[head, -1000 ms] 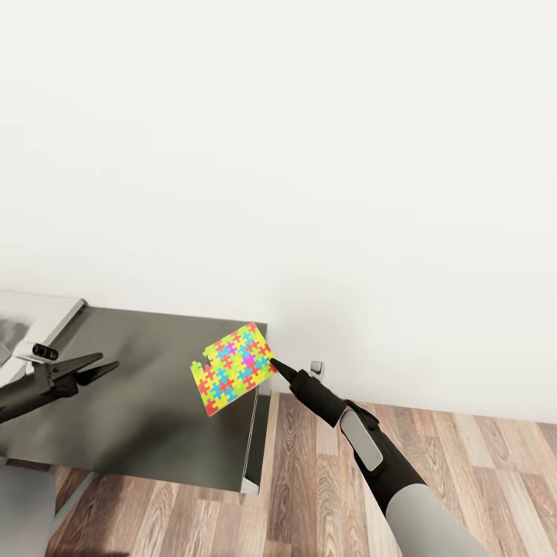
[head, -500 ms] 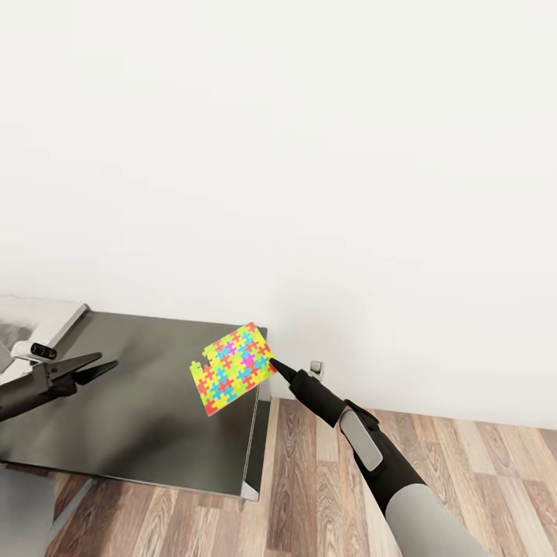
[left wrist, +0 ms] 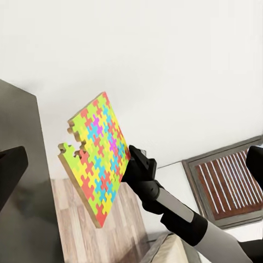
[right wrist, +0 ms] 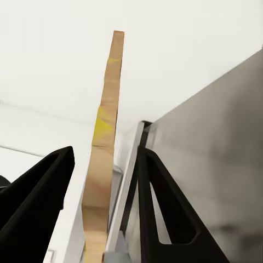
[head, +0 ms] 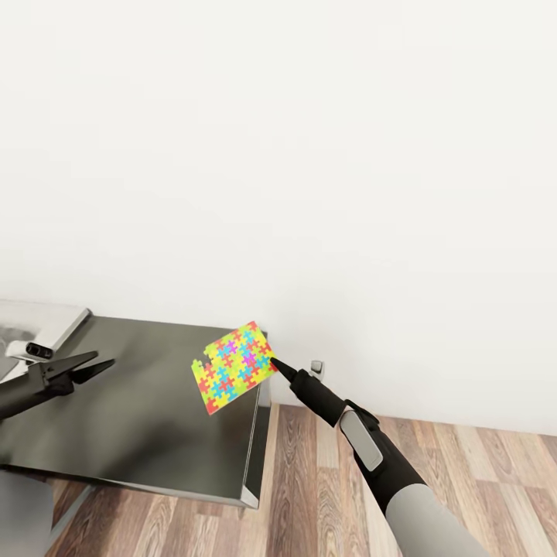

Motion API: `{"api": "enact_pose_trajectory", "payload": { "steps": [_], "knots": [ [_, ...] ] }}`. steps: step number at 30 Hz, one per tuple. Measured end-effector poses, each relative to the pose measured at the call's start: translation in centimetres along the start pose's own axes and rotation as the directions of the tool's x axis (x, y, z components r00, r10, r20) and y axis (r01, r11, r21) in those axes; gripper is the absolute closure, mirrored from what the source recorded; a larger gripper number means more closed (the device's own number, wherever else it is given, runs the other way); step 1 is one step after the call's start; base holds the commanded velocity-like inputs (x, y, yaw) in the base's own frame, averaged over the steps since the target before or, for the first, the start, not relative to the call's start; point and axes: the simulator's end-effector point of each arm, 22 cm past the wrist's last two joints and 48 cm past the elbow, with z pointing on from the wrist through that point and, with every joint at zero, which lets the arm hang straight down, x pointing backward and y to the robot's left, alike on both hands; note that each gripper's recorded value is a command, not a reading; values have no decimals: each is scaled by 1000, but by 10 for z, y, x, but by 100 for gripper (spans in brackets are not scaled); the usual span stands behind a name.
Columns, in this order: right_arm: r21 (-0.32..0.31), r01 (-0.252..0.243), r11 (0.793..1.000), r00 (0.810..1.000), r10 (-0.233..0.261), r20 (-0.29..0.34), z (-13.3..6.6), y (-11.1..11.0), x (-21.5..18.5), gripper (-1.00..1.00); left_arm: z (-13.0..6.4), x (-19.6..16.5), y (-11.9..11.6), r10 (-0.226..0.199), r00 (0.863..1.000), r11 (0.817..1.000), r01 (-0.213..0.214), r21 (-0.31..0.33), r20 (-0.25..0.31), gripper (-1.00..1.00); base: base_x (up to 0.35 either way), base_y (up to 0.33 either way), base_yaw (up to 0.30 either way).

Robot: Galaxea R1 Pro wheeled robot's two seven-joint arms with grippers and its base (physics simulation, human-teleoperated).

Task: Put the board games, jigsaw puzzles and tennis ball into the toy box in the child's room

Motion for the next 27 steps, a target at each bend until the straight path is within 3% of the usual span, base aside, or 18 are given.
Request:
{"api": "enact_pose_trajectory", "payload": {
  "steps": [27],
  "knots": [
    [-27, 37, 999, 999, -36, 9, 2, 24, -10, 100, -5, -10, -24, 45, 999, 999, -45, 23, 21, -100, 0, 0, 0]
  ]
}}
